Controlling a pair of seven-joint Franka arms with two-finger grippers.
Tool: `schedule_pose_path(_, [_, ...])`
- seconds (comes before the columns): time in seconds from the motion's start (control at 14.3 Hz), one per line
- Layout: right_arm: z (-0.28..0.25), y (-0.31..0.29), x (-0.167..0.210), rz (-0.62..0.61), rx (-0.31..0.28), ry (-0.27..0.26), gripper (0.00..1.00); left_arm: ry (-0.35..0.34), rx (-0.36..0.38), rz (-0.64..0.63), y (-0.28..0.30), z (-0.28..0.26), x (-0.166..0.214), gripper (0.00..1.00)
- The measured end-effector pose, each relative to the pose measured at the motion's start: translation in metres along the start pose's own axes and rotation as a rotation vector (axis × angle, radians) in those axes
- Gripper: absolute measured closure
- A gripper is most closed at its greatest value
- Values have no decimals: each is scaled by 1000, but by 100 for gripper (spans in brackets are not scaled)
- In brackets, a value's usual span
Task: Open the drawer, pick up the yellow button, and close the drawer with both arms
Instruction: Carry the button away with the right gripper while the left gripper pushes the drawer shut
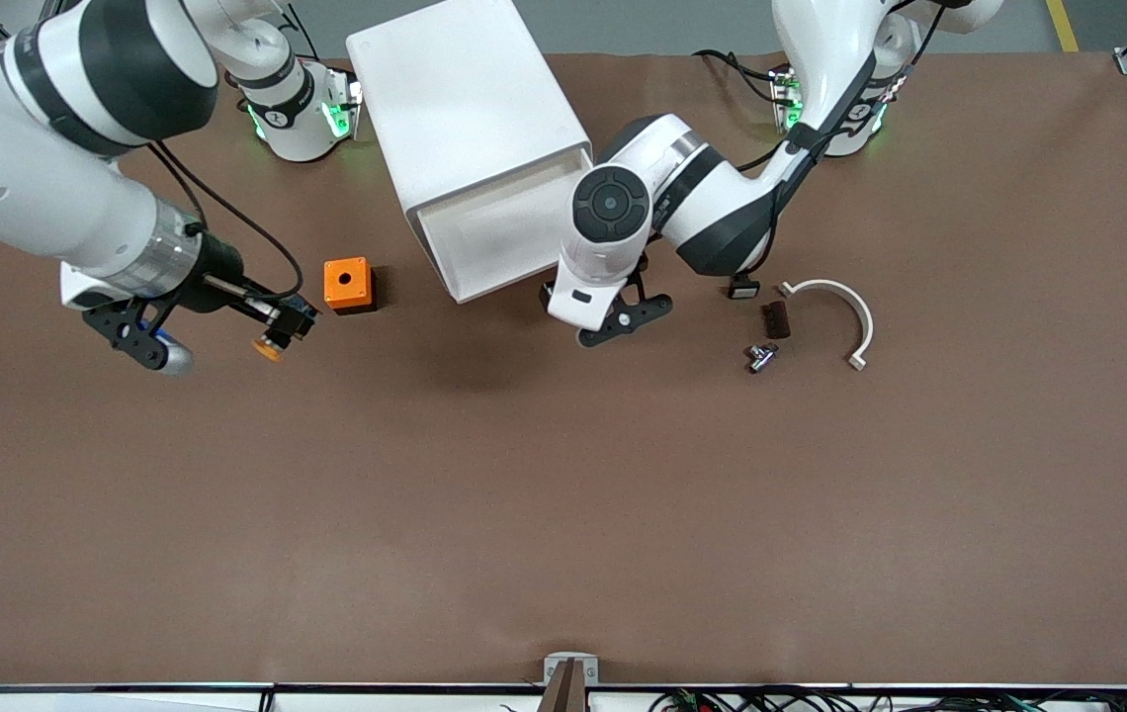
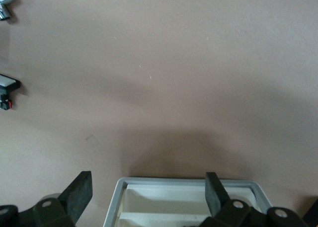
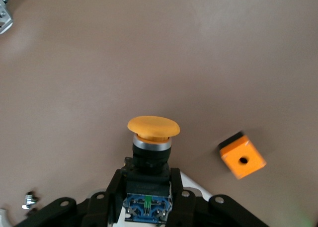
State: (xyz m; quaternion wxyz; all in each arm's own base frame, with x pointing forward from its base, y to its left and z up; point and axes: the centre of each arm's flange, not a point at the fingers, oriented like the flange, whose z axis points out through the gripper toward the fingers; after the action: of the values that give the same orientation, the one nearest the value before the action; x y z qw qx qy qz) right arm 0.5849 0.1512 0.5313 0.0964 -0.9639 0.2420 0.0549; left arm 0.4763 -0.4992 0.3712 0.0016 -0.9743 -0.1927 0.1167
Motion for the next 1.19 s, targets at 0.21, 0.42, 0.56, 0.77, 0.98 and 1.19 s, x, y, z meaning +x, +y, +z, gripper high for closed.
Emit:
schedule_pose_path(0.21, [12,25,28,-91,-68,18,59,-5,10,27,6,6,-18,0])
schedule_pose_path(0.42, [26,57,62,-167,-118,15,59,-5,19,48,12,12,-37,0])
schedule_pose_path(0.56, [34,88,90,-210,-124,7,59,-5,22,42,16,15,-48,0])
schedule_pose_path(0.77, [43,138,129,-281,-124,4,59,-12,31,27,20,21,-64,0])
schedule_pose_path(0.98, [59,190,167,-356,-123,13,59,-44,39,24,25,30,-86,0])
schedule_pose_path(1.19, [87,230,198,-406,-129,20,59,-95,38,5,27,37,-99,0])
